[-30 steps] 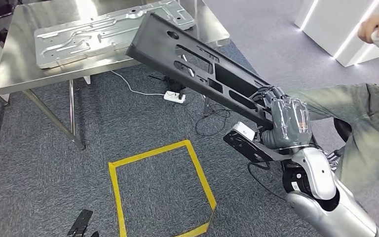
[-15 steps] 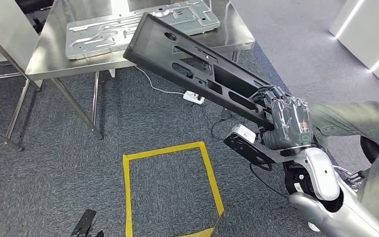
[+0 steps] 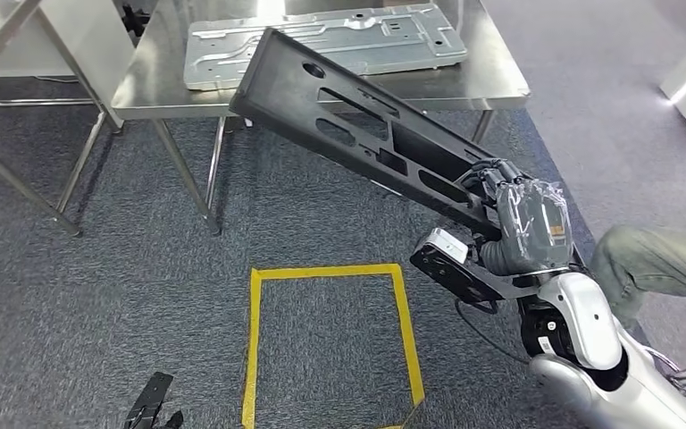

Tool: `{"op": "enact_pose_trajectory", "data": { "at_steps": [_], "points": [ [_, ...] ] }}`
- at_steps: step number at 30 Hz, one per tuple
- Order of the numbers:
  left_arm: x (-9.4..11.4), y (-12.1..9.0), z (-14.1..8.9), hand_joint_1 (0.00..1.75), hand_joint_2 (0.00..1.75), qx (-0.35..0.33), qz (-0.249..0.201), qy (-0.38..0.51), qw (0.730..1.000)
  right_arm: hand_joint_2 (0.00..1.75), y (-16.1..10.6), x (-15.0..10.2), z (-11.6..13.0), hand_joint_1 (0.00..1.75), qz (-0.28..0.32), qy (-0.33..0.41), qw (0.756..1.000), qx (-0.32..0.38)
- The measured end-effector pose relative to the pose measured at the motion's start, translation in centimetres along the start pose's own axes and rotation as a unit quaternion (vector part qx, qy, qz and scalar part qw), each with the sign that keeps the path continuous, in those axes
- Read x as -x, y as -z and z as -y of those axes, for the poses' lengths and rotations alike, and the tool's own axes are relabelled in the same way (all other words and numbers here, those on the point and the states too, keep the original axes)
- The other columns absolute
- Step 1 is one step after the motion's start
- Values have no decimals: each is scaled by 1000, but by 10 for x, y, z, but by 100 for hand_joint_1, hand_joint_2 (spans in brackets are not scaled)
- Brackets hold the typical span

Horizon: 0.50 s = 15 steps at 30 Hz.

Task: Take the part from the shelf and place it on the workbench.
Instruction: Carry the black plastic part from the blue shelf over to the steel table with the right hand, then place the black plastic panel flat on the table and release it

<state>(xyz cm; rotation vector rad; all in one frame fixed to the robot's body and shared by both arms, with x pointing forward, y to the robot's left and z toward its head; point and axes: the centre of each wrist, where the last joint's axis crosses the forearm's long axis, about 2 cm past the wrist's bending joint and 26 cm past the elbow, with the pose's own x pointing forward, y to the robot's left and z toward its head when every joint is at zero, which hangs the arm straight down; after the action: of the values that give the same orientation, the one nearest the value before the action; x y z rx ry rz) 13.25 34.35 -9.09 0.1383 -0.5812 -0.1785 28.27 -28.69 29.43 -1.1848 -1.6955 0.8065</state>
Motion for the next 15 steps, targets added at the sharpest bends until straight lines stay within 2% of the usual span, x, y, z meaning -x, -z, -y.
{"op": "enact_pose_trajectory", "data": {
  "at_steps": [15],
  "points": [
    [1, 0, 2, 0, 175, -22, -6, 18, 1000, 175, -2, 2, 1, 175, -5, -4, 1000, -2]
  ]
}}
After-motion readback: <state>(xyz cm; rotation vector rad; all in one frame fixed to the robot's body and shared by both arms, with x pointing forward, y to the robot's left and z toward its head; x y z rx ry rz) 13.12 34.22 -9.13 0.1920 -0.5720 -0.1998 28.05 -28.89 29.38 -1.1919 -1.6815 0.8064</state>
